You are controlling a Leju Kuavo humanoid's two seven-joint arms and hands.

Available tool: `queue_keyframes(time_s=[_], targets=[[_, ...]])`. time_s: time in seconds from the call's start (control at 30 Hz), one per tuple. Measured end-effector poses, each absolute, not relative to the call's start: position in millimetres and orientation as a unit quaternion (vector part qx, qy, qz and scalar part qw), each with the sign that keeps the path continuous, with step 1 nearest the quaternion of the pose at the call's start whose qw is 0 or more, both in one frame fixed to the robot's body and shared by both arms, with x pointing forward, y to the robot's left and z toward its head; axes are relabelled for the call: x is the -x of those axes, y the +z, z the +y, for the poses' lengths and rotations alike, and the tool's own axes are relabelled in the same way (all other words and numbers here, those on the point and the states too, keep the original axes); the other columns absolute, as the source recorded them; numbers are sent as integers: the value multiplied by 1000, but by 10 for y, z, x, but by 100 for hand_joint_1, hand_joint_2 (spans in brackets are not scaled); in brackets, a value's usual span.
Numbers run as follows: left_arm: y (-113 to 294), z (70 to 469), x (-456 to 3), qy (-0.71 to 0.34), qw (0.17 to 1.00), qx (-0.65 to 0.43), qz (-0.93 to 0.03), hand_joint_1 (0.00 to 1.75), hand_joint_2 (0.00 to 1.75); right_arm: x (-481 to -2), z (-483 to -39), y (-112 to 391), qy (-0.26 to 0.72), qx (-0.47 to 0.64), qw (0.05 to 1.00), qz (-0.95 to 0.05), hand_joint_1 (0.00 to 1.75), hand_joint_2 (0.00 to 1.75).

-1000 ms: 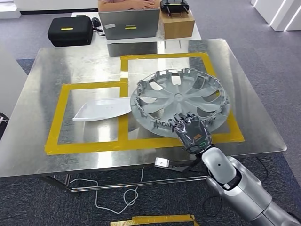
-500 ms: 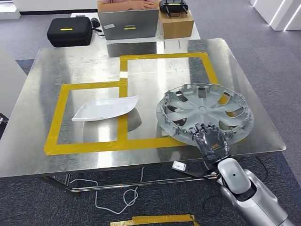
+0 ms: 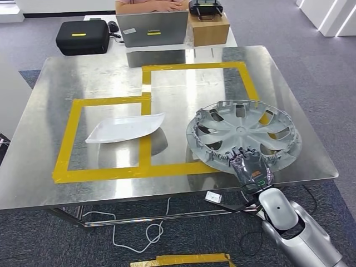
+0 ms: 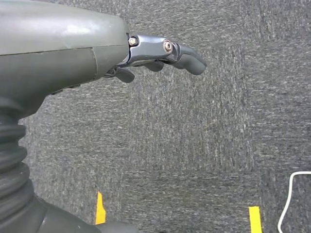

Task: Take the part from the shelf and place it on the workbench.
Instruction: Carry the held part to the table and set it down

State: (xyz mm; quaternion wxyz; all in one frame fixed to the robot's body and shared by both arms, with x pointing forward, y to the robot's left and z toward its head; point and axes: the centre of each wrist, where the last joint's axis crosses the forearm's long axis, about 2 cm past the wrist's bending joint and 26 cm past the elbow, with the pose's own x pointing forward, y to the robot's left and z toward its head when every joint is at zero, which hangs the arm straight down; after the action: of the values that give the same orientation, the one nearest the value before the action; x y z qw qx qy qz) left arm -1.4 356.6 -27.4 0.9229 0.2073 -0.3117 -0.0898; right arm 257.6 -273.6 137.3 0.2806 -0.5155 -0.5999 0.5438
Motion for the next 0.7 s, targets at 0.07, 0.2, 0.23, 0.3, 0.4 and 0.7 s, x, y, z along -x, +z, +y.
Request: queue_keyframes(time_s=[0.07,0.2,0.23,0.3,0.4,0.7], targets=[[-274,3564,11,-90,924,-207,-308,0,175,-2577,-2733,1376,544,515,279,-601,0,0],[-275,3560,7,-91,925,-207,-305,0,175,-2573,-2717,1378,545,513,276,-603,0,0],[-275,3559,6,-91,925,-207,-306,0,175,-2573,-2714,1379,545,512,276,-604,0,0],[-275,3558,4,-91,925,-207,-305,0,175,-2572,-2711,1380,545,512,276,-604,0,0],[-275,3556,1,-91,926,-207,-303,0,131,-2568,-2701,1379,545,510,275,-606,0,0],[-276,3555,3,-94,930,-208,-286,0,0,-2563,-2675,1392,543,505,270,-614,0,0]])
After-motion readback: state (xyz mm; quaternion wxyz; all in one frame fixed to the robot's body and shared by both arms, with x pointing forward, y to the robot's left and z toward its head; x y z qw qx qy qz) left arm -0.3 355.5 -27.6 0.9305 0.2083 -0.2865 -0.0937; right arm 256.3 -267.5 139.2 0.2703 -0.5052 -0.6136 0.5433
